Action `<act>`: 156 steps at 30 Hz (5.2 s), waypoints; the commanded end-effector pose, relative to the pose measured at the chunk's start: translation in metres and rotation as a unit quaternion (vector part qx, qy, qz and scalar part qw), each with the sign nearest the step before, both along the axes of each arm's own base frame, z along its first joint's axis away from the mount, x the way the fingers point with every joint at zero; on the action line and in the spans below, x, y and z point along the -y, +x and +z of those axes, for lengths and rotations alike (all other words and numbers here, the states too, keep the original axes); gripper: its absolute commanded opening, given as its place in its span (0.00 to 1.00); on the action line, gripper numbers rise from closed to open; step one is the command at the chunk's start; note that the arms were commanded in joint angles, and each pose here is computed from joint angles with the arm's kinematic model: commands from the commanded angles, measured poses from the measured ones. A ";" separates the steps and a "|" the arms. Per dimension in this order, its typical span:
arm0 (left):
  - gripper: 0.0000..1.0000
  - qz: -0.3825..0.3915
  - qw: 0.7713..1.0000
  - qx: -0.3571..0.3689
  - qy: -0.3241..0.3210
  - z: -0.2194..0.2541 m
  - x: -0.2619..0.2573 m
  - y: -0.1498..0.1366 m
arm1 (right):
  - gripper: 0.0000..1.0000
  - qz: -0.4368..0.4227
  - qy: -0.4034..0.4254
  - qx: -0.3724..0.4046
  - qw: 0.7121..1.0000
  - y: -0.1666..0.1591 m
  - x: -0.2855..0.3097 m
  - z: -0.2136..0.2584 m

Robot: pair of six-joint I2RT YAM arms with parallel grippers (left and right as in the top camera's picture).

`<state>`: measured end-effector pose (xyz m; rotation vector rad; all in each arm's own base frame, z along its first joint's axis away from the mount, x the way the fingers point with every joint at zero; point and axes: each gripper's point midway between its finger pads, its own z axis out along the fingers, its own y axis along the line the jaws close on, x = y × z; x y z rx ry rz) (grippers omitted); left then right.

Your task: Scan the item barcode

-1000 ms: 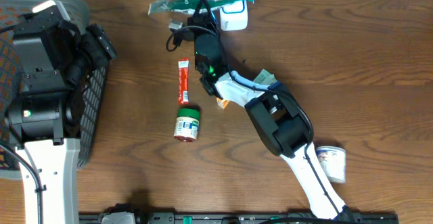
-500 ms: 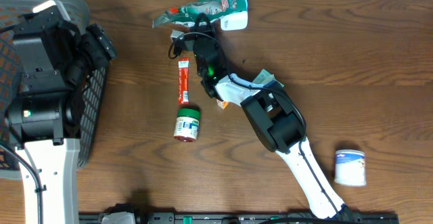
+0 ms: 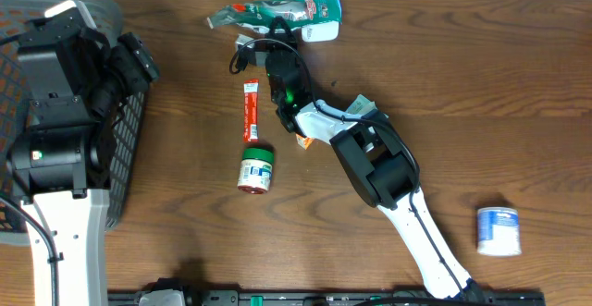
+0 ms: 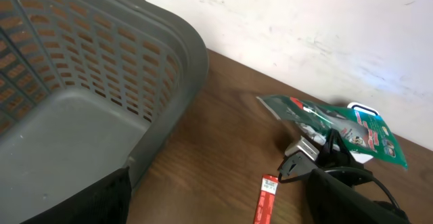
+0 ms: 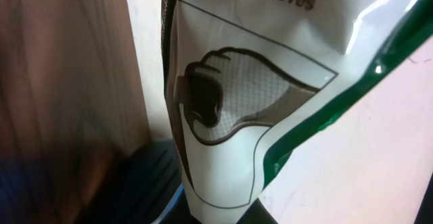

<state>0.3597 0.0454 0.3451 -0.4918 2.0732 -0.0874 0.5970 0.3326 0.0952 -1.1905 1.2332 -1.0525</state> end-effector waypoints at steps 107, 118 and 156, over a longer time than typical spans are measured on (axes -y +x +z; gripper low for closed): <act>0.82 0.006 1.000 -0.005 0.001 -0.002 -0.003 0.004 | 0.01 -0.601 0.697 -0.040 0.389 -0.323 0.562 0.198; 0.82 0.006 1.000 -0.005 0.002 -0.002 -0.003 0.004 | 0.01 -0.746 0.455 0.077 0.480 -0.359 0.662 0.218; 0.82 0.006 1.000 -0.005 0.001 -0.002 -0.003 0.004 | 0.08 -0.705 0.388 -0.303 0.510 -0.331 0.645 -0.022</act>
